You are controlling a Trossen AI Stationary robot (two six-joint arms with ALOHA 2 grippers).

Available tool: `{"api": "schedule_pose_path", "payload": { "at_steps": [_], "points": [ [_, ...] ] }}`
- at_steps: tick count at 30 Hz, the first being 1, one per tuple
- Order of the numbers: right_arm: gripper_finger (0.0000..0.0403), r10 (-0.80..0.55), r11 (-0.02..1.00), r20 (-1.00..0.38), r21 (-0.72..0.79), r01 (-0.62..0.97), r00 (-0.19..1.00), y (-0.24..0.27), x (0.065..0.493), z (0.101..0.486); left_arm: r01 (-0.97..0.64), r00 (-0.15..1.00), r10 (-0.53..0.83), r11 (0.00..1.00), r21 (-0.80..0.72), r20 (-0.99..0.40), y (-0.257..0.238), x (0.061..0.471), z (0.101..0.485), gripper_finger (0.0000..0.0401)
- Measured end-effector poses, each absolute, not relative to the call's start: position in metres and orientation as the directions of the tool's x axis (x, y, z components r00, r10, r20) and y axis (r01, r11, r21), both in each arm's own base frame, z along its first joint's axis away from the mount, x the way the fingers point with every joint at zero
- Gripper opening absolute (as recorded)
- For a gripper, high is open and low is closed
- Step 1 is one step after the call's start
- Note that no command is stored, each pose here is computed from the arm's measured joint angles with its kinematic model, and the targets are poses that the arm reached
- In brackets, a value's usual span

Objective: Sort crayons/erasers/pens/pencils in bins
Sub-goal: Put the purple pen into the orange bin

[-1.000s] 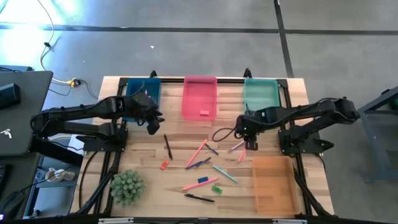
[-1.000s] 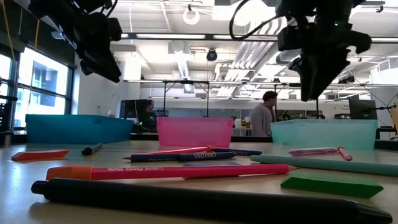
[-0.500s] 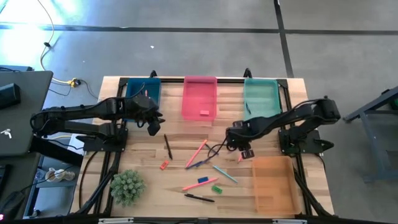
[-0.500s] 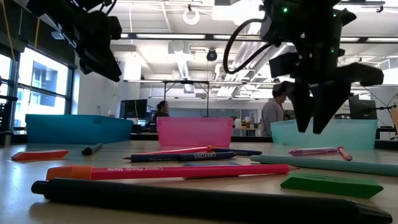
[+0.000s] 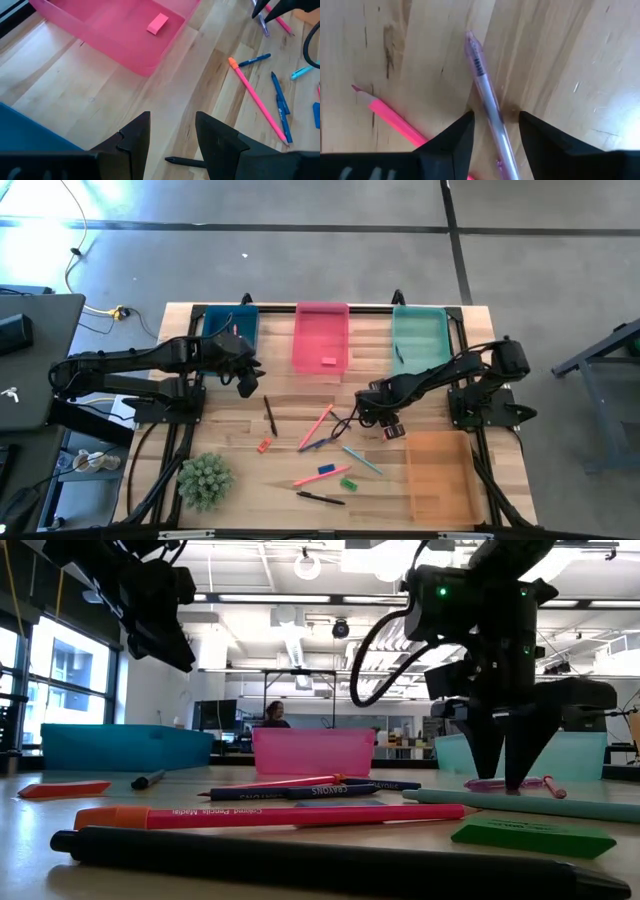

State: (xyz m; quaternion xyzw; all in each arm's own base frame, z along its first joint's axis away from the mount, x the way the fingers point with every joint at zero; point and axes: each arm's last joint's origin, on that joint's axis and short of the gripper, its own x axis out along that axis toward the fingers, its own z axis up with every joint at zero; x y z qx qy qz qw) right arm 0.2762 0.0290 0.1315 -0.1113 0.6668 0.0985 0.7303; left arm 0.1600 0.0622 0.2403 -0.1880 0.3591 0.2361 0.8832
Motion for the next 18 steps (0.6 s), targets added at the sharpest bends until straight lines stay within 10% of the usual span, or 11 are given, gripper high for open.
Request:
{"api": "schedule_pose_path", "payload": {
  "at_steps": [18],
  "points": [
    [0.0016,-0.043,0.937,-0.994,-0.077,-0.340,0.105,0.0290,0.2783,0.1303,-0.539,0.629,0.285,0.830,-0.142,-0.723,0.0623,0.1599,0.2403,0.0145]
  ]
}}
